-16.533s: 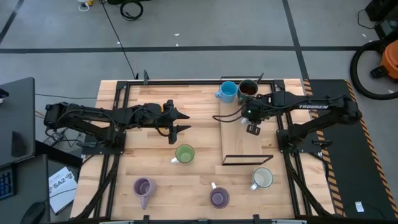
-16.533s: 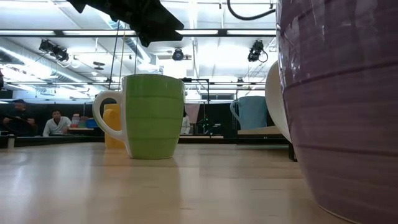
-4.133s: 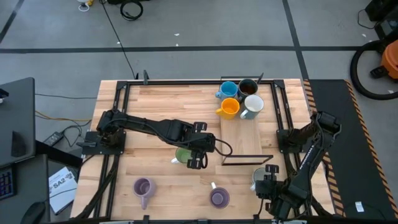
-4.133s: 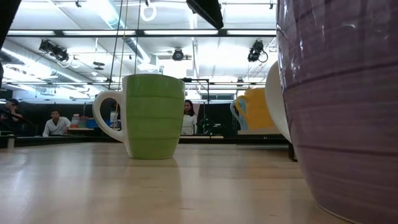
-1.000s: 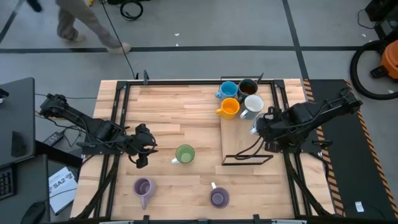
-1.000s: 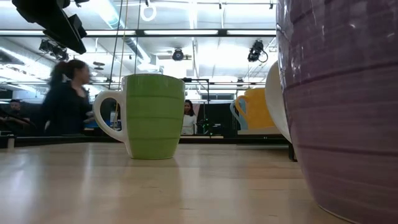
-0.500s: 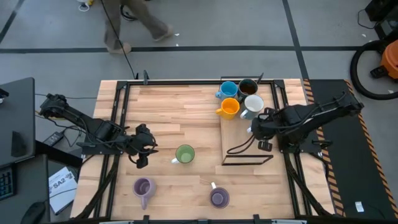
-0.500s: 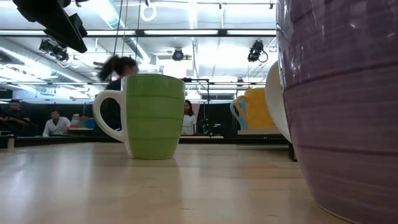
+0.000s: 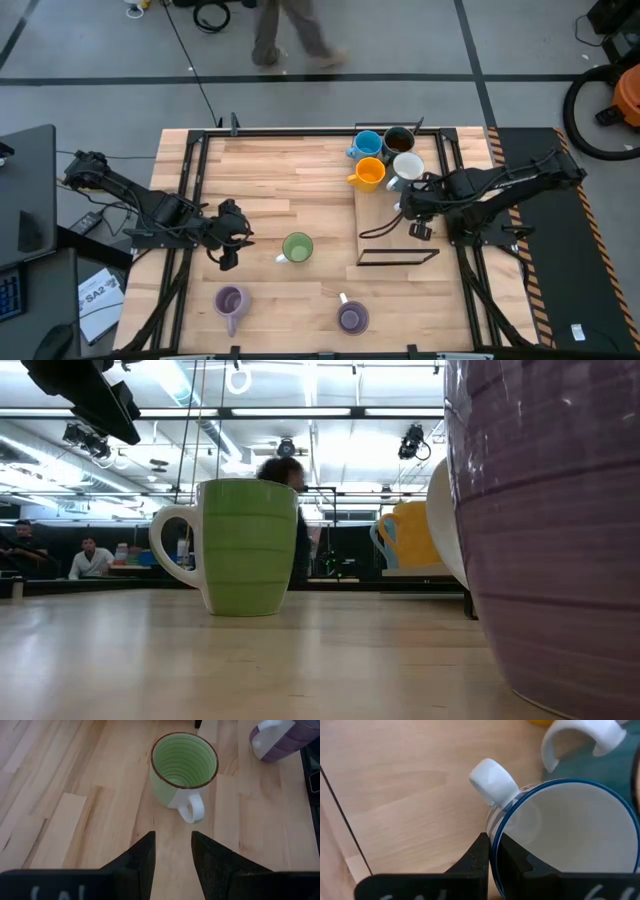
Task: Place coffee mugs
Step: Put the patterned mug on the shelf
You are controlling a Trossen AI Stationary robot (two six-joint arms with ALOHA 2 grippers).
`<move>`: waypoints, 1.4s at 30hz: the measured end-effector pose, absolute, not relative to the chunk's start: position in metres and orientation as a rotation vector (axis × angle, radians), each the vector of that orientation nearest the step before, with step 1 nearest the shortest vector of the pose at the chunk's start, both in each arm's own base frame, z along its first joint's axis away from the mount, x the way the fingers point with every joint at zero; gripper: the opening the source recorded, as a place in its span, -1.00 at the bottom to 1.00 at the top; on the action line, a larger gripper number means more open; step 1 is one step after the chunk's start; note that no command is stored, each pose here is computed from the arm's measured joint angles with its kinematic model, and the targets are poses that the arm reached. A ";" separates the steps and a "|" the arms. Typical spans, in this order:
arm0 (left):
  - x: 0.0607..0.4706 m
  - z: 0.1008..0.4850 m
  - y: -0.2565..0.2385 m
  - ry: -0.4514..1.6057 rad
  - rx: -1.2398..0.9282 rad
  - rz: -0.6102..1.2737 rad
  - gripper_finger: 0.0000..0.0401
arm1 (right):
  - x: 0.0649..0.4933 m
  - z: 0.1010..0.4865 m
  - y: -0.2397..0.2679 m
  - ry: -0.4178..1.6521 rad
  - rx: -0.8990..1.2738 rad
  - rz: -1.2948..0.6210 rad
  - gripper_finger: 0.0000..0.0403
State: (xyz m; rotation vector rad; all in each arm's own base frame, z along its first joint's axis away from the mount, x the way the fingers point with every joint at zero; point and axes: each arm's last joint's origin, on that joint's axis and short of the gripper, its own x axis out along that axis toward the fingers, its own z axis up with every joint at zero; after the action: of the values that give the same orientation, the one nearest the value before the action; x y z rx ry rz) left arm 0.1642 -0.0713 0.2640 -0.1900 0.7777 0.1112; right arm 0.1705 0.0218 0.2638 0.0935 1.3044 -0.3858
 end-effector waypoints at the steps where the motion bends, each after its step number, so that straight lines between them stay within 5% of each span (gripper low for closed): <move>1: 0.164 0.264 -0.071 0.778 -0.190 0.111 -0.34 | 0.171 0.263 0.021 1.297 0.099 -0.383 -0.86; 18: 0.164 0.264 -0.071 0.778 -0.190 0.111 -0.34 | 0.175 0.255 0.019 1.274 0.118 -0.361 -0.81; 42: 0.164 0.264 -0.071 0.777 -0.197 0.115 -0.34 | 0.176 0.254 0.019 1.276 0.121 -0.360 -0.31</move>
State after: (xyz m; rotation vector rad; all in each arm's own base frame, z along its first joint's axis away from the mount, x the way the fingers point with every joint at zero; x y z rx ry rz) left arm 0.1643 -0.0712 0.2640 -0.1974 0.7773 0.1146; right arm 0.1757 0.0192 0.2538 0.1212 1.2761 -0.3597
